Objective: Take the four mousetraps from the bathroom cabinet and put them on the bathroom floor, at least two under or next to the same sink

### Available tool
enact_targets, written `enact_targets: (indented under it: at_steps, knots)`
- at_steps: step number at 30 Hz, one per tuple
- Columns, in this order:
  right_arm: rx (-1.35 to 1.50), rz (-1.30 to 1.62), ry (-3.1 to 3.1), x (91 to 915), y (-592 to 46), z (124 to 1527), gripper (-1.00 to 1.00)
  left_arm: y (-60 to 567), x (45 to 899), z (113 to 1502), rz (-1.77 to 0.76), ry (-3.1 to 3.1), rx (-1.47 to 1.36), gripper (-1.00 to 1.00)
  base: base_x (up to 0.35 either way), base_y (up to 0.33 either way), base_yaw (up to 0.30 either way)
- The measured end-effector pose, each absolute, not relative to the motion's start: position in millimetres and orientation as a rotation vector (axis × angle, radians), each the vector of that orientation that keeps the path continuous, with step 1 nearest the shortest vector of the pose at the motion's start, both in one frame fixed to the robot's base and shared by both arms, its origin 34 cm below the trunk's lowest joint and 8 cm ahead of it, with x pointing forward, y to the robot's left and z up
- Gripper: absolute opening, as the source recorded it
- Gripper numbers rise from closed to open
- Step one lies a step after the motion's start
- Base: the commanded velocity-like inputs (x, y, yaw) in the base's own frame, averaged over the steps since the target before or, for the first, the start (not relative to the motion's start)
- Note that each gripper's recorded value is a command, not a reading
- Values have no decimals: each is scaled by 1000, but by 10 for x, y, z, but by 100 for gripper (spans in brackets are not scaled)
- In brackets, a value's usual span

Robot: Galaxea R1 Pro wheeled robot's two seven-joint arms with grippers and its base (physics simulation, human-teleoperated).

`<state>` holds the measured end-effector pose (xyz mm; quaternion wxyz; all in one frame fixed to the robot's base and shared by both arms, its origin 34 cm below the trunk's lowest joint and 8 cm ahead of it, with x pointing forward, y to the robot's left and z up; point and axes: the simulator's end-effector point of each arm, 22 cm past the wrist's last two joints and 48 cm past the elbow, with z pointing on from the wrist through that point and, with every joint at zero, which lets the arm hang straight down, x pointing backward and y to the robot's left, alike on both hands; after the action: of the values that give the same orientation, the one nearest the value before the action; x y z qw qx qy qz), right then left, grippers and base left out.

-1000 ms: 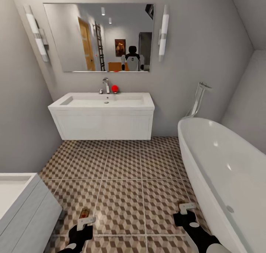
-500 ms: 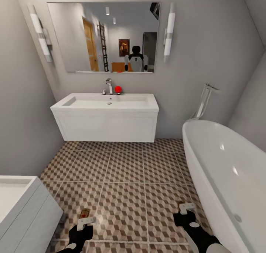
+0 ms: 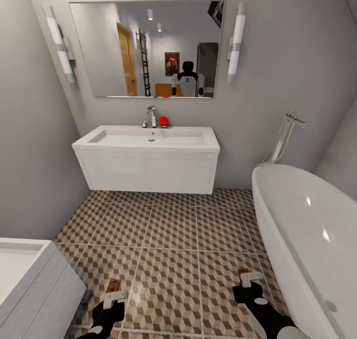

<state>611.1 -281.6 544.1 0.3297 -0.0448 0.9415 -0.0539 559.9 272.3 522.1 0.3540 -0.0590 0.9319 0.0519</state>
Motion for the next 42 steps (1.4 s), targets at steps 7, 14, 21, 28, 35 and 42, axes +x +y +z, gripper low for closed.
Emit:
enact_targets:
  at_steps: [7,14,21,28,35,42]
  knots:
    - [-117,-141,2463,6111,-2816,5441,-100,2723,5599,5221,134,2409,-153,-100,135,0,0]
    - [-119,-137,2463,6111,-2809,5440,-100,2723,5599,5221,134,2409,-153,-100,137,0,0]
    - [-119,-137,2462,6111,-2809,5444,-100,2722,5601,5225,134,2408,-153,-100,137,0,-37]
    - [-119,-137,2460,6118,-2809,5453,-100,2723,5607,5234,134,2406,-153,-100,137,0,-44]
    - [-118,-137,2460,6119,-2809,5455,-100,2723,5608,5235,134,2406,-153,-100,138,0,-4]
    - [-118,-137,2460,6119,-2809,5455,-100,2723,5608,5235,134,2406,-153,-100,137,0,0]
